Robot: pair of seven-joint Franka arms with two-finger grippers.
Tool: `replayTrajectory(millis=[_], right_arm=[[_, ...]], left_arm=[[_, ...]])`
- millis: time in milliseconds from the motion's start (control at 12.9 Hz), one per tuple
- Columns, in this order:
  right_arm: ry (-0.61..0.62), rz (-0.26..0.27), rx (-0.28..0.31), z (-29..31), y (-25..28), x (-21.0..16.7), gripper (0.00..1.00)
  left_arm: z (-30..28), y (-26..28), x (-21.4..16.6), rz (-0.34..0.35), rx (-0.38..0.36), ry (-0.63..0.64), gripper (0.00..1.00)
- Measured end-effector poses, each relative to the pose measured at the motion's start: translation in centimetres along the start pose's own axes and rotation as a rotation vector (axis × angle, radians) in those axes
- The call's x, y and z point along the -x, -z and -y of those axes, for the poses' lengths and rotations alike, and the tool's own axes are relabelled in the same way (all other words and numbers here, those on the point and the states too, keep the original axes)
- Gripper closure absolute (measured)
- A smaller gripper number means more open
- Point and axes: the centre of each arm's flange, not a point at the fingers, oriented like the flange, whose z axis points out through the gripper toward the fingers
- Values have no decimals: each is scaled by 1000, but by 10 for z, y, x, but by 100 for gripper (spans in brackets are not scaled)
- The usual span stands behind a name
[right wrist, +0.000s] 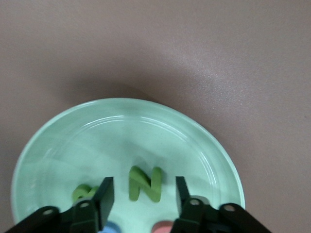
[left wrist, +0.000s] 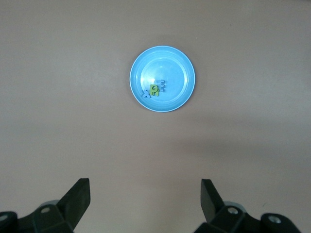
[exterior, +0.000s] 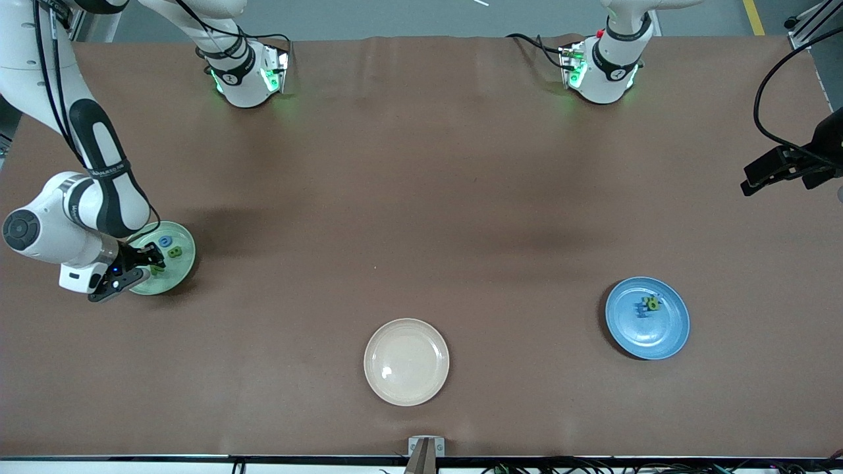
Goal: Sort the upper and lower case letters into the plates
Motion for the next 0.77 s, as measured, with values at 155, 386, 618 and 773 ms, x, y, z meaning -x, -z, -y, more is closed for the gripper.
replayTrajectory(millis=[155, 386, 618, 773], right_arm=[[-80, 17, -40, 9, 53, 0, 14], [-259, 40, -83, 64, 168, 1, 4], [-377, 46, -89, 124, 251, 15, 4], [-414, 29, -83, 144, 281, 24, 4]], left_arm=[[-4, 1, 0, -2, 1, -8, 0], [-13, 2, 1, -5, 3, -23, 0], [-12, 3, 1, -9, 3, -22, 0], [-11, 3, 0, -16, 4, -20, 0]])
